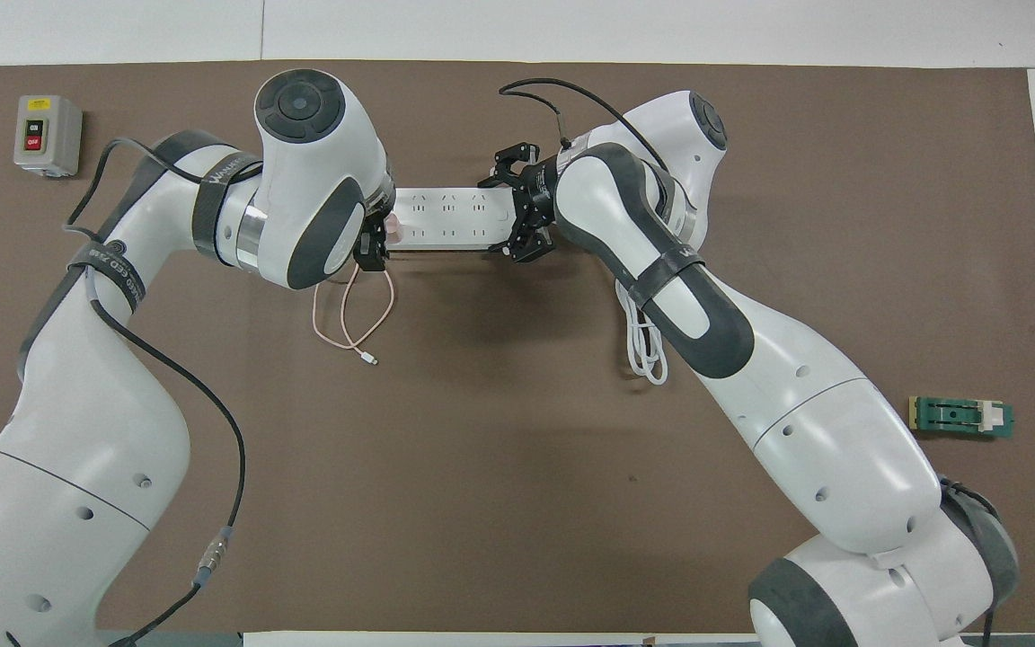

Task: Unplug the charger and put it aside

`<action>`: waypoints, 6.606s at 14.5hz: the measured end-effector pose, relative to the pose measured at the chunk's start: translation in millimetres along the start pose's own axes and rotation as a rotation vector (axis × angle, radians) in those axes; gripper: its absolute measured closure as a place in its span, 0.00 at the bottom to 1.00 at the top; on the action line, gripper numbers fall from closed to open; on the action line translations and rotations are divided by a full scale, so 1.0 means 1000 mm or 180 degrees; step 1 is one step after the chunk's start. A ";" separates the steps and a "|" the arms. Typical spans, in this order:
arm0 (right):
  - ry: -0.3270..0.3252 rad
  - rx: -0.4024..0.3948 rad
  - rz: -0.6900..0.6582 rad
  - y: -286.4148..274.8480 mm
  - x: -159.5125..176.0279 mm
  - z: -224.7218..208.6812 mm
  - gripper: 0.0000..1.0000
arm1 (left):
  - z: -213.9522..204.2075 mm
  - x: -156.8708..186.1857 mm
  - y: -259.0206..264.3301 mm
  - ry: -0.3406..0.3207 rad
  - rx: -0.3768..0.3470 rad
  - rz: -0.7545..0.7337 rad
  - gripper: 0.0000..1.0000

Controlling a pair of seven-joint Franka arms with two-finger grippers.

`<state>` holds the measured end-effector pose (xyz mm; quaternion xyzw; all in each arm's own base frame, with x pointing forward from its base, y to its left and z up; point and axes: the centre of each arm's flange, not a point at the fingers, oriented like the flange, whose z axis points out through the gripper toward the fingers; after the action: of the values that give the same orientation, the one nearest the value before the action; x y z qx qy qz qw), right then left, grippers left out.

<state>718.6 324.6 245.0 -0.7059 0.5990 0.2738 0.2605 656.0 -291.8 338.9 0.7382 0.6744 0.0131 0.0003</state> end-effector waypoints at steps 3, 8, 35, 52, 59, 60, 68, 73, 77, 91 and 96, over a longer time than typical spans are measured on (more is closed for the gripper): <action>0.0000 0.0000 -0.0001 0.000 0.000 0.000 0.04 | 0.007 0.000 0.000 0.0035 0.0019 0.0017 0.00; 0.0001 0.0003 -0.0002 0.000 0.000 0.000 0.04 | 0.011 0.000 0.000 0.0043 0.0028 0.0022 0.00; 0.0003 0.0013 -0.0002 0.000 0.000 0.000 0.04 | 0.010 -0.006 -0.002 0.0027 0.0035 -0.0082 0.68; 0.0004 0.0016 -0.0007 0.000 0.000 0.000 0.04 | -0.053 0.011 0.013 0.0107 -0.0087 -0.0153 0.68; 0.0012 0.0027 -0.0023 0.000 0.000 0.002 0.00 | -0.107 0.028 0.001 0.0135 -0.0235 0.0519 0.68; 0.0025 0.0047 -0.0040 0.001 -0.001 0.006 0.00 | -0.116 0.039 -0.003 0.0161 -0.0231 0.0689 0.68; 0.0045 0.0082 -0.0050 0.002 -0.002 0.010 0.00 | -0.148 0.121 -0.069 0.0364 0.0030 0.2444 0.68; 0.0089 0.0116 -0.0046 0.004 -0.007 -0.011 0.00 | -0.123 0.162 -0.104 0.0170 0.0202 0.3734 0.68; 0.0206 0.0233 -0.0026 0.005 -0.008 -0.054 0.00 | -0.108 0.176 -0.107 -0.0222 -0.0010 0.4050 0.68; 0.0852 -0.0477 -0.1098 0.050 0.001 -0.217 0.00 | -0.146 0.229 -0.085 0.0039 -0.0354 0.4317 0.00; 0.1123 -0.0896 -0.2006 0.078 -0.001 -0.284 0.00 | -0.246 0.272 -0.105 0.0317 -0.0340 0.4162 0.00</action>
<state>662.8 116.8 445.2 -0.9205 0.3449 0.1342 0.1253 570.7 -15.2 588.4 0.9933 0.0845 0.0782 -0.0023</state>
